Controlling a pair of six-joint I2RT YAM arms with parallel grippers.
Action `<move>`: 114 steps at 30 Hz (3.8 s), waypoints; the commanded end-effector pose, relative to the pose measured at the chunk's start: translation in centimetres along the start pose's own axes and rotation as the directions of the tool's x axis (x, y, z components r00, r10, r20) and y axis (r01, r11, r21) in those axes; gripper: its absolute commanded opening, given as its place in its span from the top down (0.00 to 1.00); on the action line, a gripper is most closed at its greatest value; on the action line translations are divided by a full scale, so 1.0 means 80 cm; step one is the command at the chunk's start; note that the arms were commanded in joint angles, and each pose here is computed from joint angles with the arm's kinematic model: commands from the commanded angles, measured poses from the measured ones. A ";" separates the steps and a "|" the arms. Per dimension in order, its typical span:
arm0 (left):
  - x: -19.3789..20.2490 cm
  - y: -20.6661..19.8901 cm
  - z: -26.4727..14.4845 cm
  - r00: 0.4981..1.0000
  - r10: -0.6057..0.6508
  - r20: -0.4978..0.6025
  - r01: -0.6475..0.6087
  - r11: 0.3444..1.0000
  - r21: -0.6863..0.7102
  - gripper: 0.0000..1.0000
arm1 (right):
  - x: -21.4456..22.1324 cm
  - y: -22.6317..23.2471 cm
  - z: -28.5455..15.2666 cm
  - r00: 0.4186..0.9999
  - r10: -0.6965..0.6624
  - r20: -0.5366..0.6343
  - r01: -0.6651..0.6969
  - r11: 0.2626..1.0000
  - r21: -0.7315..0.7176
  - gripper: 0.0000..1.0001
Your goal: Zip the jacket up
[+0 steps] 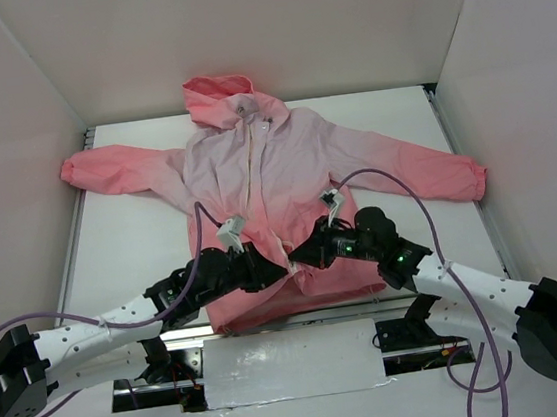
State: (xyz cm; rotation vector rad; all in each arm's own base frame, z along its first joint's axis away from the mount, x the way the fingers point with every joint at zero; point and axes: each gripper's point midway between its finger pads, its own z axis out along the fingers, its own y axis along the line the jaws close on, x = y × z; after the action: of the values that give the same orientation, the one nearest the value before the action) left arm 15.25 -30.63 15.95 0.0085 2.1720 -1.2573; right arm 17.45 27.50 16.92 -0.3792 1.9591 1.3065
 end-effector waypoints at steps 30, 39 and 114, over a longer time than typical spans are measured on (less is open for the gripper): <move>-0.027 -0.055 -0.024 0.984 -0.143 0.105 0.117 0.967 0.225 0.66 | -0.040 0.038 -0.024 0.979 0.073 0.192 -0.060 0.996 -0.072 1.00; -0.030 -0.076 -0.031 0.929 -0.347 0.126 0.298 0.906 0.301 0.56 | -0.037 0.028 -0.024 0.977 0.072 0.199 -0.075 0.997 0.009 1.00; 0.006 -0.044 -0.082 0.967 -0.217 0.133 0.217 0.976 0.008 1.00 | -0.085 -0.082 0.097 0.999 0.048 0.012 -0.049 0.972 0.230 1.00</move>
State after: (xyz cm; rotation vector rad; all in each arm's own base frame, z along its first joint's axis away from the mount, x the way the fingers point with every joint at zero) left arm 12.46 -27.03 17.54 -0.4168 2.0999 -1.2330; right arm 23.88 30.83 13.81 -0.2552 2.2078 1.2122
